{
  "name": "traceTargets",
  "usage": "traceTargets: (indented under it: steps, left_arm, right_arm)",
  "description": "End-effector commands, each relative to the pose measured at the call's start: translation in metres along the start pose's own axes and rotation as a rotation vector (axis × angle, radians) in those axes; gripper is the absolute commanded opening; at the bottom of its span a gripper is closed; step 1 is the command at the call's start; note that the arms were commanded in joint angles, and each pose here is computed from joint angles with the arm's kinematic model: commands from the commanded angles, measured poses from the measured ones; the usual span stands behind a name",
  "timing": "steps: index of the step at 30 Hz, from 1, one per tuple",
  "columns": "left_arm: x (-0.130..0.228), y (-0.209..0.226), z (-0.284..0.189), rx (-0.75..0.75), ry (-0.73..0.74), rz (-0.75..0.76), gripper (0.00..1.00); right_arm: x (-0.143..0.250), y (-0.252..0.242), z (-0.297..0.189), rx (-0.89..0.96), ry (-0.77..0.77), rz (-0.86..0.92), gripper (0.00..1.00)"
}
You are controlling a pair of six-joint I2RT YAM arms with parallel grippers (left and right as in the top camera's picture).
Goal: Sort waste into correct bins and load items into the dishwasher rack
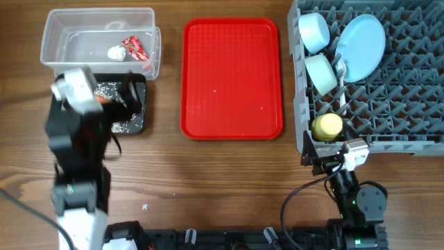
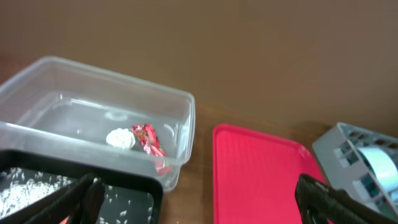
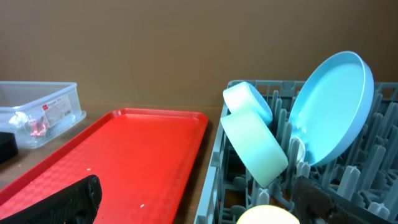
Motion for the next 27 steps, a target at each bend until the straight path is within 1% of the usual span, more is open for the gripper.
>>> traceTargets:
  steps: [1,7,11,21,27]
  left_arm:
    - [0.039,0.016,-0.024,0.013,-0.069,0.061,1.00]
    - [0.070,0.034,-0.048,0.000,-0.168,0.071,1.00]
    - [0.077,0.041,-0.058,-0.013,-0.221,0.074,1.00]
    - [0.089,0.051,-0.065,-0.034,-0.267,0.073,1.00]
    - [0.100,0.056,-0.061,-0.037,-0.250,0.072,1.00]
  right_arm:
    - [-0.002,-0.002,-0.001,0.016,-0.011,0.012,1.00]
    - [-0.002,-0.002,-0.001,0.016,-0.012,0.012,1.00]
    - [-0.002,-0.002,-0.001,0.016,-0.012,0.012,1.00]
    - [-0.002,-0.002,-0.001,0.016,-0.011,0.012,1.00]
    - [-0.002,-0.002,-0.001,0.016,-0.011,0.012,1.00]
Point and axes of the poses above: each gripper's point midway between its finger pads, its own z axis out along the fingers, its own y axis along the line the jaws close on, x = y × z, the point moved 3 cm from there along -z, back along the fingers, and after that the axes turned 10 degrees about -z, right-handed, at the moved point
